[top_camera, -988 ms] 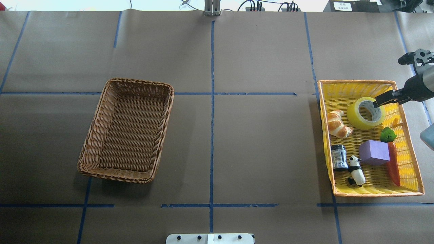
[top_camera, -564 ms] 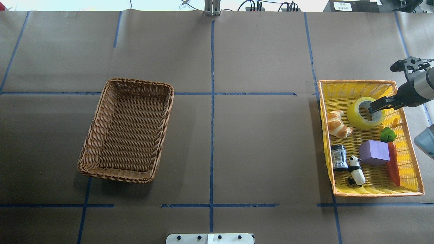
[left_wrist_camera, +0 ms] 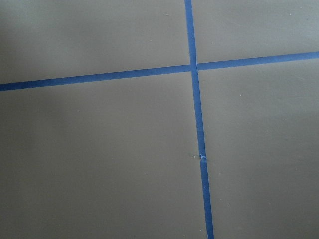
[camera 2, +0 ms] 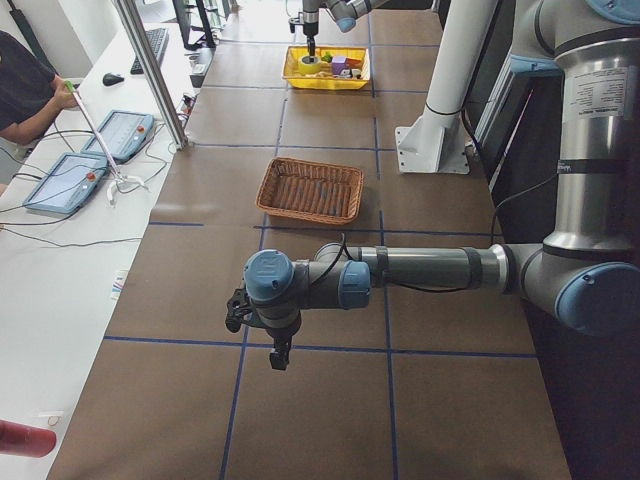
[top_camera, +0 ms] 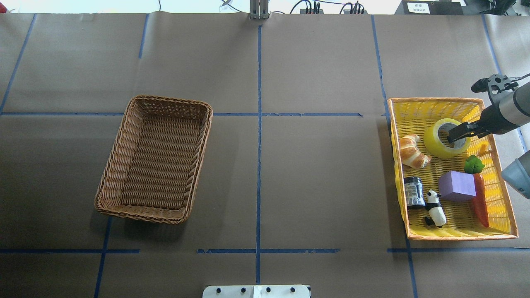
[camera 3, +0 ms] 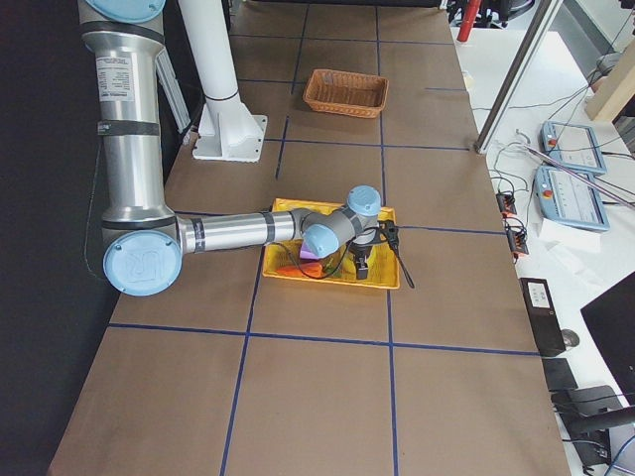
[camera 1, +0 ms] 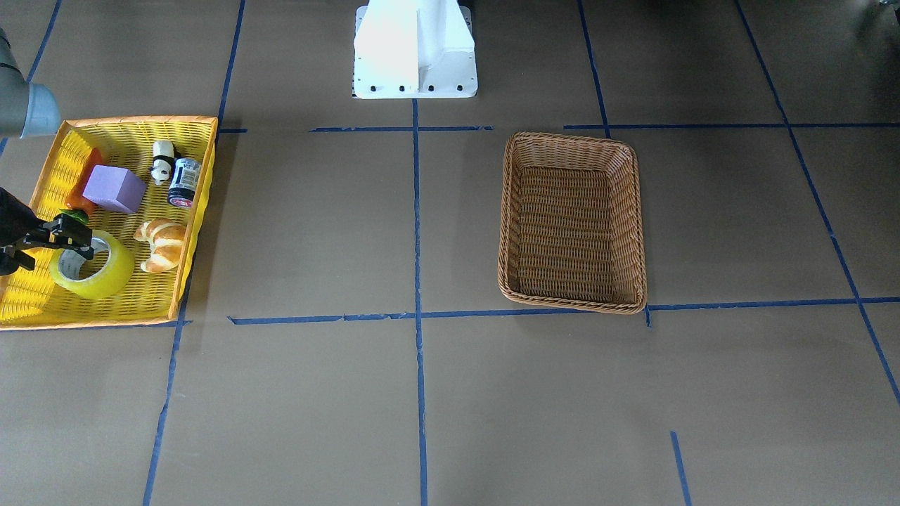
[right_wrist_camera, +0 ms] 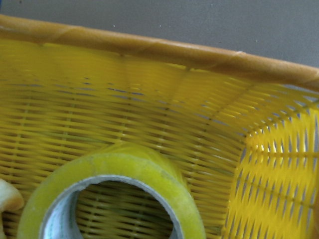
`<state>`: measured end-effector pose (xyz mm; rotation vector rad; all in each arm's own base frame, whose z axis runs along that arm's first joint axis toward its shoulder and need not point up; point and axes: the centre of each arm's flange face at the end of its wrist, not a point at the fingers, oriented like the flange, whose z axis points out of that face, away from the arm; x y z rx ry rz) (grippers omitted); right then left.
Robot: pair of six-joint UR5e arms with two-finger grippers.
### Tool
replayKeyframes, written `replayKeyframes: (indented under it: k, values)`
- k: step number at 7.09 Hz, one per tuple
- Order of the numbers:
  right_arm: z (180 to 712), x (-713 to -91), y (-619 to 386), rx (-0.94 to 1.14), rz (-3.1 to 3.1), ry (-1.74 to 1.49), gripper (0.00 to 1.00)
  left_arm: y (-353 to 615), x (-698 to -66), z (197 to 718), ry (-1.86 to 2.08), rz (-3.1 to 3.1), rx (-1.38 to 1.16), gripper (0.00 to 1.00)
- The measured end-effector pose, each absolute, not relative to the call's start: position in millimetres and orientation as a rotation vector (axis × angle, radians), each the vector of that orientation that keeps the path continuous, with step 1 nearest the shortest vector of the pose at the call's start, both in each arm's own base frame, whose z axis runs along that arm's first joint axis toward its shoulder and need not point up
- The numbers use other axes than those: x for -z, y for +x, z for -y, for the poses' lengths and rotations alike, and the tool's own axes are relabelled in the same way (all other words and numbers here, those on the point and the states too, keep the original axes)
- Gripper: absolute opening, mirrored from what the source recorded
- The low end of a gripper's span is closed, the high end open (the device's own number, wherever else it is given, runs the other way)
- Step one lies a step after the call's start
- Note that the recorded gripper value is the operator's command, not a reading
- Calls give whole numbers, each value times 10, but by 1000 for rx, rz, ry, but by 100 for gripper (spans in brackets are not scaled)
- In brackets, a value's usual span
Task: Move tape to another basket
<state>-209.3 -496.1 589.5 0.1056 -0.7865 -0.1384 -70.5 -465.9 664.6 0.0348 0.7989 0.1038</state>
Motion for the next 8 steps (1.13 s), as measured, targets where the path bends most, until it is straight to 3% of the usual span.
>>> replayKeyframes:
  k: [1,2,4,6,8]
  values:
    - [4981,-5882,-2113,140,788,106,43,-706,-6647,4660,35,-799,-104,100]
    - [4991,-5869,-2123,144,790,108,27,-705,-6646,4663,35,-799,-105,100]
    - [4987,-5864,-2114,152,793,112,19,-703,-6647,4662,35,-799,-105,100]
    - [4959,-5838,-2073,153,799,118,1,-707,-6645,4659,35,-800,-103,100]
    - [4880,-5570,-1814,145,864,148,0,-707,-6647,4653,34,-801,-102,100]
